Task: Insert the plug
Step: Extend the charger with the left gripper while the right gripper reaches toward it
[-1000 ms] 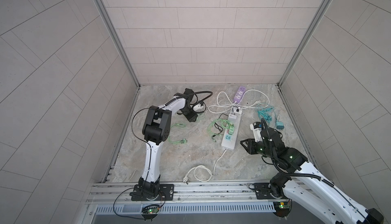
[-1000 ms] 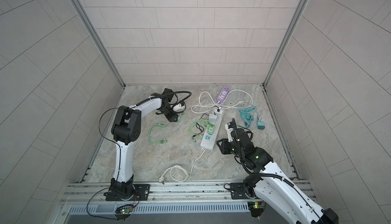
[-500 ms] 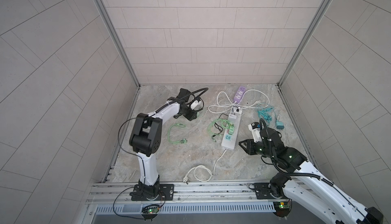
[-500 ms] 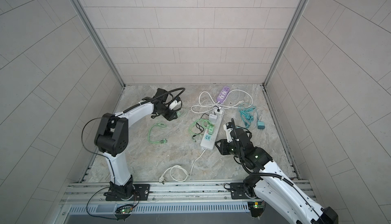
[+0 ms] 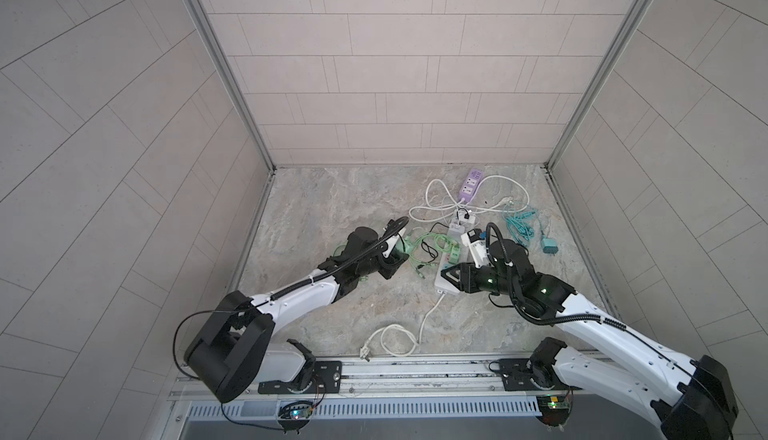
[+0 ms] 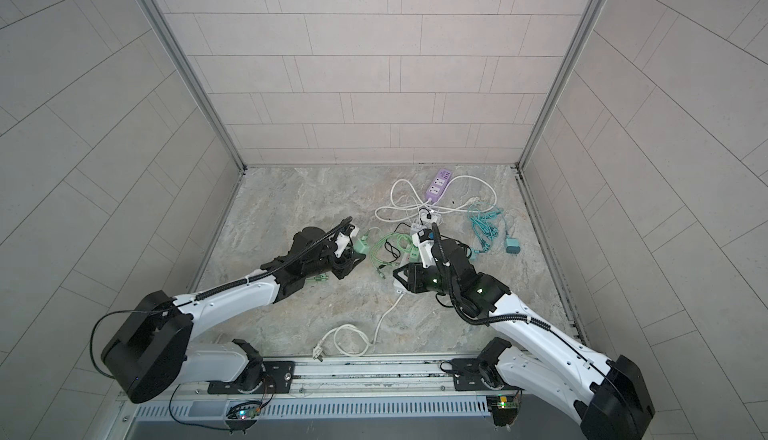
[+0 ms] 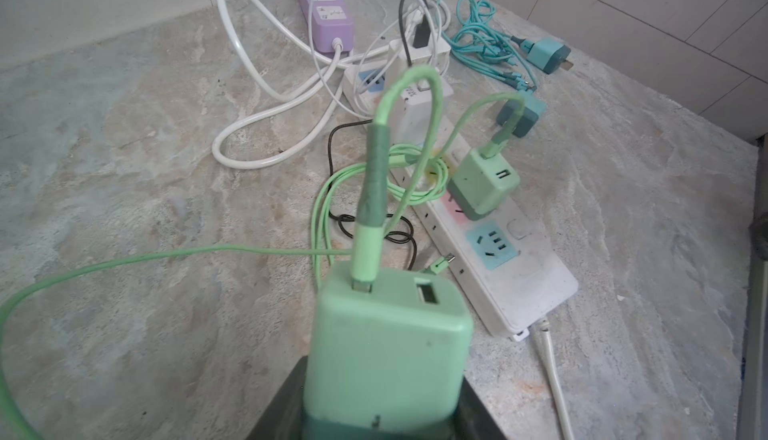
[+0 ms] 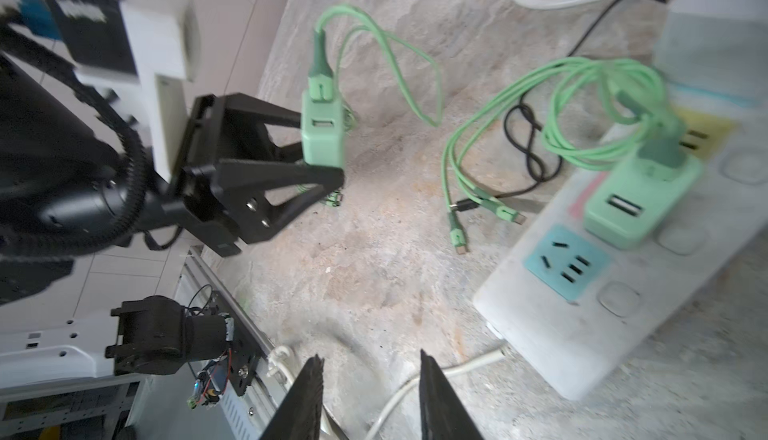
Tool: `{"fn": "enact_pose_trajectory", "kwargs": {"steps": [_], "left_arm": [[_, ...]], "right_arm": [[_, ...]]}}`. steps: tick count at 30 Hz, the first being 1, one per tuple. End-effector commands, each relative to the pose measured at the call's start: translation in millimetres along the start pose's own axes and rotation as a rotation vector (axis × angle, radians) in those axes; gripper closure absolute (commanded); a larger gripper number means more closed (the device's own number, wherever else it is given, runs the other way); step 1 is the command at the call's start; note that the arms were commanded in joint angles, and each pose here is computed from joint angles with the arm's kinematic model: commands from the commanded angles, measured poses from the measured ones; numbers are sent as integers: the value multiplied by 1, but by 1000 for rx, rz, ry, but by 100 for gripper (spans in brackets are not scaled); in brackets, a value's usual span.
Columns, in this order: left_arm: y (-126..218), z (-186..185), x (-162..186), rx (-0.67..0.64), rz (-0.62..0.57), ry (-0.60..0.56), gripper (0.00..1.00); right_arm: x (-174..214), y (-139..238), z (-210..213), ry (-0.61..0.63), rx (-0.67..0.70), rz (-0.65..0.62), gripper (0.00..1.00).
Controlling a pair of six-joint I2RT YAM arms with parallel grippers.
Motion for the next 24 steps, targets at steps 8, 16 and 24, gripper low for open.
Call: {"fn": "enact_pose_trajectory", "kwargs": {"steps": [8,16,24], "left_arm": [[22,-36,-11,16,-229,-1,69],[35,-43,0,44,-256,16,69],[39,-49,4,77,-267,12,69]], "right_arm": [[-32,-29,35,84,-63,-17,61],[-36,-46,41,103,-36,12,60],[-38,-63,50,112,-54,34,60]]}}
Point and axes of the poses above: each gripper's point midway between its finger pads, its own y axis back along the fingers, its own z axis along the line the jaws close on, x = y × z, the point moved 7 cm from there along y, back along the fingers, and after that the axes turned 8 degrees about y, right-handed, at the moved point
